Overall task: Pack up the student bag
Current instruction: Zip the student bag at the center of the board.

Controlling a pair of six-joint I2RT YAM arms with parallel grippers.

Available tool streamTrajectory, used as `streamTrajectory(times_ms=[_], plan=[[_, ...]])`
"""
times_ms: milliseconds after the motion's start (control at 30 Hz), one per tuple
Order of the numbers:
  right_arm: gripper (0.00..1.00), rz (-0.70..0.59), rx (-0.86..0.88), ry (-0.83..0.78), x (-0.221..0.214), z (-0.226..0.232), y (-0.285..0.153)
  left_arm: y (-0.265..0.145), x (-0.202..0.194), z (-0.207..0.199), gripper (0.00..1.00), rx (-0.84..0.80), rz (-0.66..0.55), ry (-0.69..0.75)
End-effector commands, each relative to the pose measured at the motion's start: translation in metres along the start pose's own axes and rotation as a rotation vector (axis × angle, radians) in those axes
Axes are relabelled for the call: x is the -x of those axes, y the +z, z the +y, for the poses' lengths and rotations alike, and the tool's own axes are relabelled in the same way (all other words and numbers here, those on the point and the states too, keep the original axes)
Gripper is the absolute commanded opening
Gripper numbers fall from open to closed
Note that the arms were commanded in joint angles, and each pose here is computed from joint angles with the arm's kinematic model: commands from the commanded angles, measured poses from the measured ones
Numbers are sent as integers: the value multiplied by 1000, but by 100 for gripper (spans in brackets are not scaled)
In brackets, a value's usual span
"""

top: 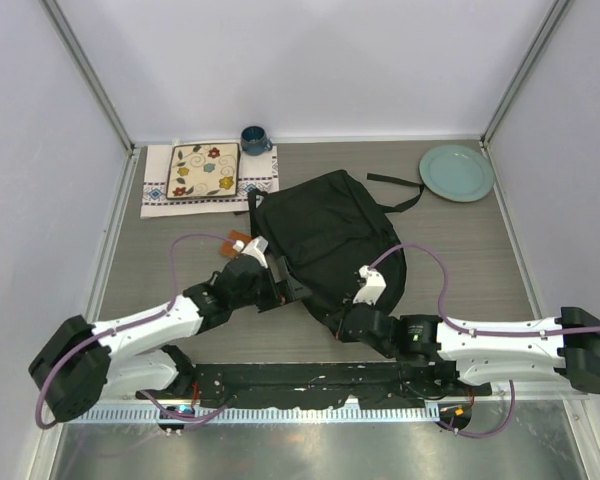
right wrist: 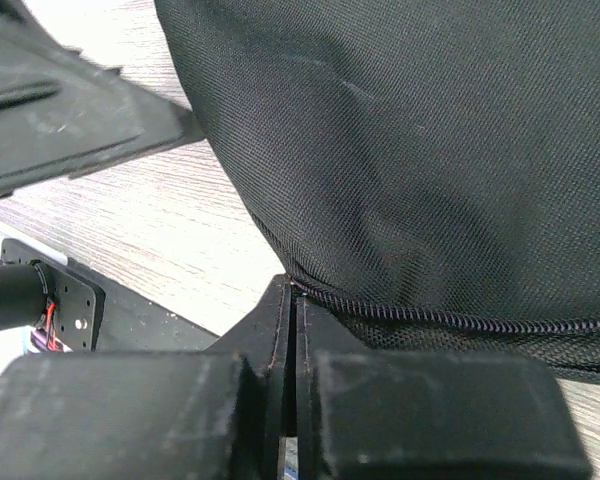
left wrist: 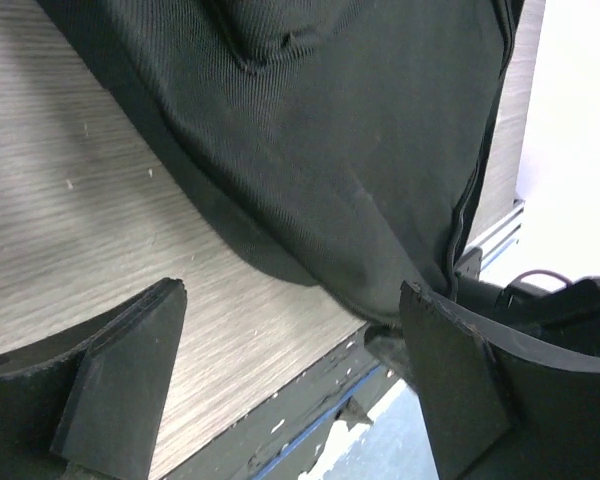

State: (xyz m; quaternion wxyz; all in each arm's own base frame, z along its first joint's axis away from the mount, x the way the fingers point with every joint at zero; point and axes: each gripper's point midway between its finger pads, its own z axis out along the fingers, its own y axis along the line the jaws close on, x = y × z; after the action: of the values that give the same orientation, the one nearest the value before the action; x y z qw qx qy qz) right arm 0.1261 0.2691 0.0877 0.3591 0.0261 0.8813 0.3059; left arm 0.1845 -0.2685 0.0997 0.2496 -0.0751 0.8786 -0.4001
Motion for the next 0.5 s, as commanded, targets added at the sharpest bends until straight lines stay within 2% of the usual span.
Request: streamTrajectory(times_ms=[0, 67, 100, 167, 200, 233, 267, 400, 467], plan=[[0, -12, 54, -8, 6, 12, 0, 15, 32, -43, 84, -106, -109, -20], [0, -3, 59, -13, 3, 13, 0, 25, 31, -45, 74, -105, -89, -19], [0, -2, 61, -12, 3, 14, 1, 27, 30, -48, 62, -110, -80, -16], [0, 5, 61, -19, 1, 13, 1, 33, 29, -49, 43, -109, -64, -11], [0, 8, 58, -28, 1, 13, 2, 35, 29, -48, 23, -102, -60, -6], [0, 11, 53, -37, 0, 12, 3, 36, 28, -44, 14, -79, -52, -3], [0, 18, 46, -44, -2, 9, 3, 36, 27, -40, 0, -56, -48, 2], [0, 45, -11, -70, -9, -9, 4, 24, 35, 0, 0, 139, -78, 84], [0, 56, -35, -81, -12, -17, 3, 13, 49, 9, 0, 174, -112, 98]])
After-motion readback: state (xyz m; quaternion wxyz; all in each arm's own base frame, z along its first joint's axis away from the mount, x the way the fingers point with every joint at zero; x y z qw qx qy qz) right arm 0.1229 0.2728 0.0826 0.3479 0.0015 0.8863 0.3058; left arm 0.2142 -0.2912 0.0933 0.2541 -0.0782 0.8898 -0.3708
